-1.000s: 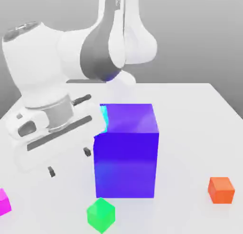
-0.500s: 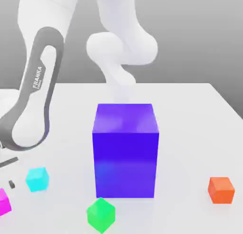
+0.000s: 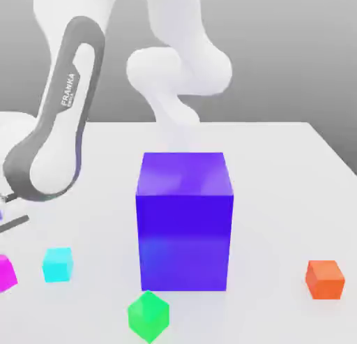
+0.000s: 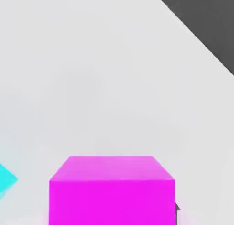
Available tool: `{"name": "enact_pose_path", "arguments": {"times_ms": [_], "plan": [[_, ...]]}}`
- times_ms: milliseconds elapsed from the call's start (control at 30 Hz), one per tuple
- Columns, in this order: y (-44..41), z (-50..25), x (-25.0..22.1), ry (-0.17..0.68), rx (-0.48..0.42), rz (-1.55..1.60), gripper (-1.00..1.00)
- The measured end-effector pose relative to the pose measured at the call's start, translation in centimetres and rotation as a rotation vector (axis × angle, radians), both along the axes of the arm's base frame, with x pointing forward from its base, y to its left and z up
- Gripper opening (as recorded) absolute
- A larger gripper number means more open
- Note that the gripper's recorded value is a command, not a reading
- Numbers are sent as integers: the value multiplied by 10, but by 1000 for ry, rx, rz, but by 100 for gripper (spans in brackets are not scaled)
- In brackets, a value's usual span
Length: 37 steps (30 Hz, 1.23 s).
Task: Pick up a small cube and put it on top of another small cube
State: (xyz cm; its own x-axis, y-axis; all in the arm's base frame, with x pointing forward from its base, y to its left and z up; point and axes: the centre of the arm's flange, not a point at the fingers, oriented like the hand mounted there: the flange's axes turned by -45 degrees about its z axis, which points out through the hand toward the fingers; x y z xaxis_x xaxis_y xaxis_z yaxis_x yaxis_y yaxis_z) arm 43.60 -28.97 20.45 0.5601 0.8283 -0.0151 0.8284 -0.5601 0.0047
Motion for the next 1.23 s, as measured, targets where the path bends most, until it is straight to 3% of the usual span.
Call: {"name": "enact_pose_path", "arguments": {"times_ms": [400,833,1133,1167,1233], "plan": [[109,27,27,10,-17,718,-100],[230,39,24,11,10,1500,-100],[239,-15,24,7,11,1575,-100],[239,-22,23,8,14,1574,100],[239,-22,23,8,14,1574,100]]}}
